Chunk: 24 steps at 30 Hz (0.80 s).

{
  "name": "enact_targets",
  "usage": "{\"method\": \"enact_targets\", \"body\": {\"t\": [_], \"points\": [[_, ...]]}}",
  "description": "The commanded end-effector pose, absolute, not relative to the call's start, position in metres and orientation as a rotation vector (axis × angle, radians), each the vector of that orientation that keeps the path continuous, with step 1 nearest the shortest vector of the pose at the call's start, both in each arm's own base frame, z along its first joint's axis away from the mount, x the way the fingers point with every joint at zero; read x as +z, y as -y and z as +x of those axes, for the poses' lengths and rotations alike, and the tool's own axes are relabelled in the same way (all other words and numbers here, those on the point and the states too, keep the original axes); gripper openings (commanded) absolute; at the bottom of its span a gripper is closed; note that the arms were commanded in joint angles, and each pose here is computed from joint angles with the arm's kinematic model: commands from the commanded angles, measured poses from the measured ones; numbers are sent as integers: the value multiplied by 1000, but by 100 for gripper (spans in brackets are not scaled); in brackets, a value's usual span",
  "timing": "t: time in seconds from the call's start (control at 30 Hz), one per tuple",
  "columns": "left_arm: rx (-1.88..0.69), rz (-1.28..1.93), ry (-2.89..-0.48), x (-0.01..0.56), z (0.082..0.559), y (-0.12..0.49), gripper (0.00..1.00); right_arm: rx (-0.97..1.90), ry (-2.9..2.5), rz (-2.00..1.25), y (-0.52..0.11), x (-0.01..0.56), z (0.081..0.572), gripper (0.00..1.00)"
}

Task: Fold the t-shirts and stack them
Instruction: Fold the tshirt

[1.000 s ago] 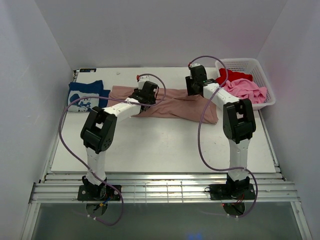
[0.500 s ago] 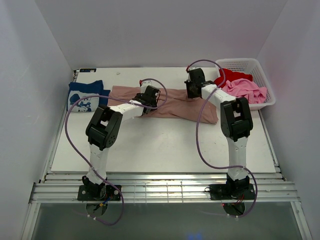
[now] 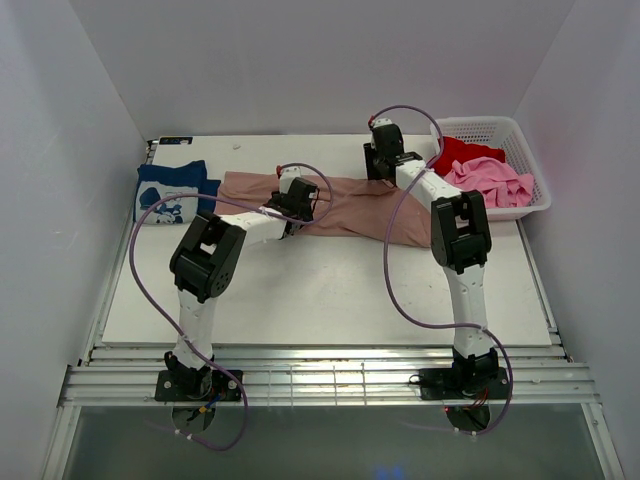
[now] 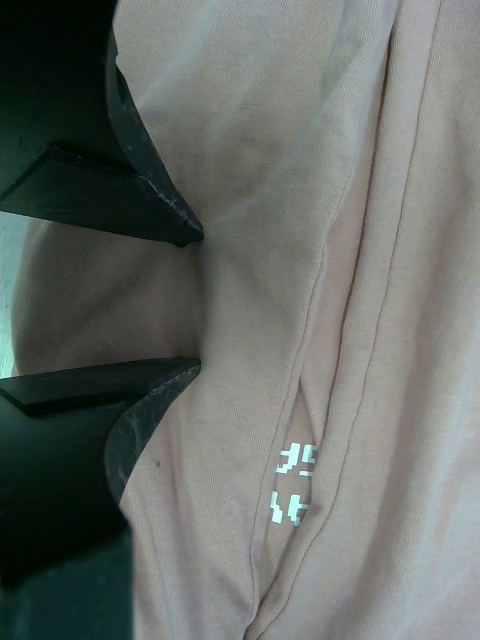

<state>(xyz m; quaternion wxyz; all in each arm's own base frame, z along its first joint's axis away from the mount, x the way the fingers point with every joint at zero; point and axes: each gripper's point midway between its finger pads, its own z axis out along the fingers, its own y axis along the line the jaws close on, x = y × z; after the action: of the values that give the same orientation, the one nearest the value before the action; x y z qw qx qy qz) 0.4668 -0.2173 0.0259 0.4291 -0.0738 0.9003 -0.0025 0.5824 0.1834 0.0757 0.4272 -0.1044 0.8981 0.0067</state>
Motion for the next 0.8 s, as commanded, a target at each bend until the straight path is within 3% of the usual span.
{"method": "enact_targets", "body": {"t": [0.0,0.1,0.17,0.3,0.33,0.47,0.77], "points": [[13,-171,-2333,10,443,211,60,-60,-2086,-208,-175,114,611,47],[16,-173,-2331,11,442,210,60,-73,-2024,-171,-165,137,604,48],[22,-176,-2325,12,442,208,60,-49,-1918,-134,-161,184,597,48],[46,-183,-2293,21,447,204,60,-29,-1912,-127,-151,203,559,46],[46,-180,-2275,29,451,205,60,-19,-1956,-123,-148,200,543,44],[79,-173,-2214,57,462,202,61,18,-2150,-137,-146,161,502,8],[309,-301,-2101,97,432,137,62,12,-2467,-142,-132,72,428,8]]}}
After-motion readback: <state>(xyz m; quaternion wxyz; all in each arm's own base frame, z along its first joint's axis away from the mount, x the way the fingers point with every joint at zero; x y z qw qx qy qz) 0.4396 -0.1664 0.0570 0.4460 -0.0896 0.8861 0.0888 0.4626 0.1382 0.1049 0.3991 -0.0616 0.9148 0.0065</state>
